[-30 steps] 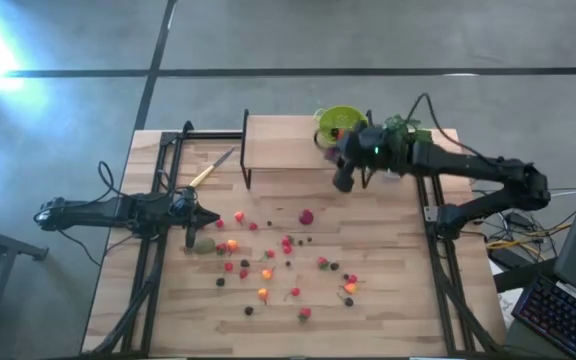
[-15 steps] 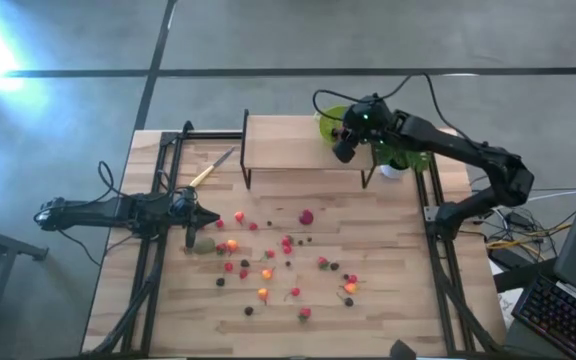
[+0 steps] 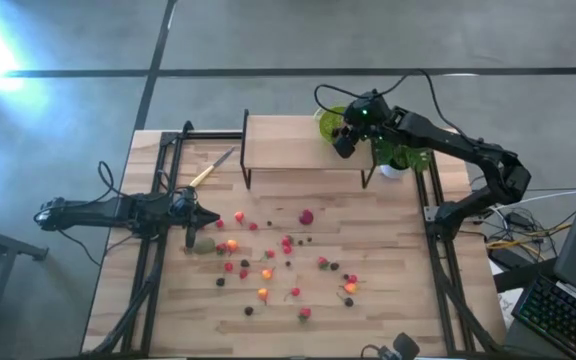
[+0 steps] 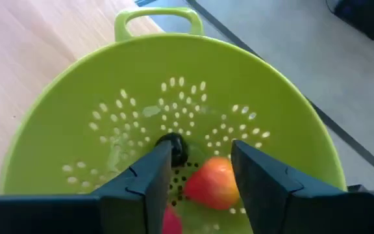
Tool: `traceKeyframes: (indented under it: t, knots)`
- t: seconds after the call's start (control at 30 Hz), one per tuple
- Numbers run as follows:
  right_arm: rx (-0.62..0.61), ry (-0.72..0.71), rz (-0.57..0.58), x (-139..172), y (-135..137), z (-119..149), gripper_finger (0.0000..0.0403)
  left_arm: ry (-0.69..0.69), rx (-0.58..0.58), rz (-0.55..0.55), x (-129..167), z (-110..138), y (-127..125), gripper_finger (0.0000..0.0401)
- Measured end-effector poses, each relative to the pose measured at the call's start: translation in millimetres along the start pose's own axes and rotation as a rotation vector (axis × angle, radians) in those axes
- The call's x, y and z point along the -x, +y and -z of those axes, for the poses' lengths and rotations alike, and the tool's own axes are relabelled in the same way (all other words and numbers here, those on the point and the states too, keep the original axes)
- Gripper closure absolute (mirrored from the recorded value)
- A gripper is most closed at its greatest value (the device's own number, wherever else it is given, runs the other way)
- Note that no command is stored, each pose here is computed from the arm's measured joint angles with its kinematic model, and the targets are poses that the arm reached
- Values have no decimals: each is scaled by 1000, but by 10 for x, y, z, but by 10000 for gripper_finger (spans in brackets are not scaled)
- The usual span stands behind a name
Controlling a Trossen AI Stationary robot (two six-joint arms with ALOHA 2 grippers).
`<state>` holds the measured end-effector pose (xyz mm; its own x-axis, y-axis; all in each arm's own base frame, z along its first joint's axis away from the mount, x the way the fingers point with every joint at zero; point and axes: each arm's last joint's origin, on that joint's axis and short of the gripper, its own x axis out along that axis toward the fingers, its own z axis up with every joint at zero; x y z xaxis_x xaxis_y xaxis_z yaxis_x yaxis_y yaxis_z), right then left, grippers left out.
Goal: Build produce basket
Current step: Put the raspberry into the green basket, then put the blackberry into the green basket
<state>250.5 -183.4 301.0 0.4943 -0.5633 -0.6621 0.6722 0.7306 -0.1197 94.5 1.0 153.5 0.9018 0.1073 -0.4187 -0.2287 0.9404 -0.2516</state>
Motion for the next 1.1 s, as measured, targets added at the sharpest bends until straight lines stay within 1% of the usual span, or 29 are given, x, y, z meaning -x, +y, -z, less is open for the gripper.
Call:
traceKeyframes:
  t: [0.2,0.37,0.5,0.63,0.77,0.9,1.1]
  knots:
    - [-2,-12,-1,114,-17,-57,208,0,0,0,0,0,0,380]
    - [14,-6,-19,365,17,-166,206,0,0,0,0,0,0,380]
    - [43,-15,-53,601,102,-227,223,0,0,0,0,0,0,380]
    - [63,-27,-105,820,245,-207,245,0,0,0,0,0,0,380]
    - [108,-34,-179,1013,446,-122,268,1,0,0,0,0,0,380]
    - [149,-26,-255,1141,667,-19,291,0,0,0,0,0,0,380]
    - [245,-8,-385,1313,1066,169,325,0,0,0,0,0,0,380]
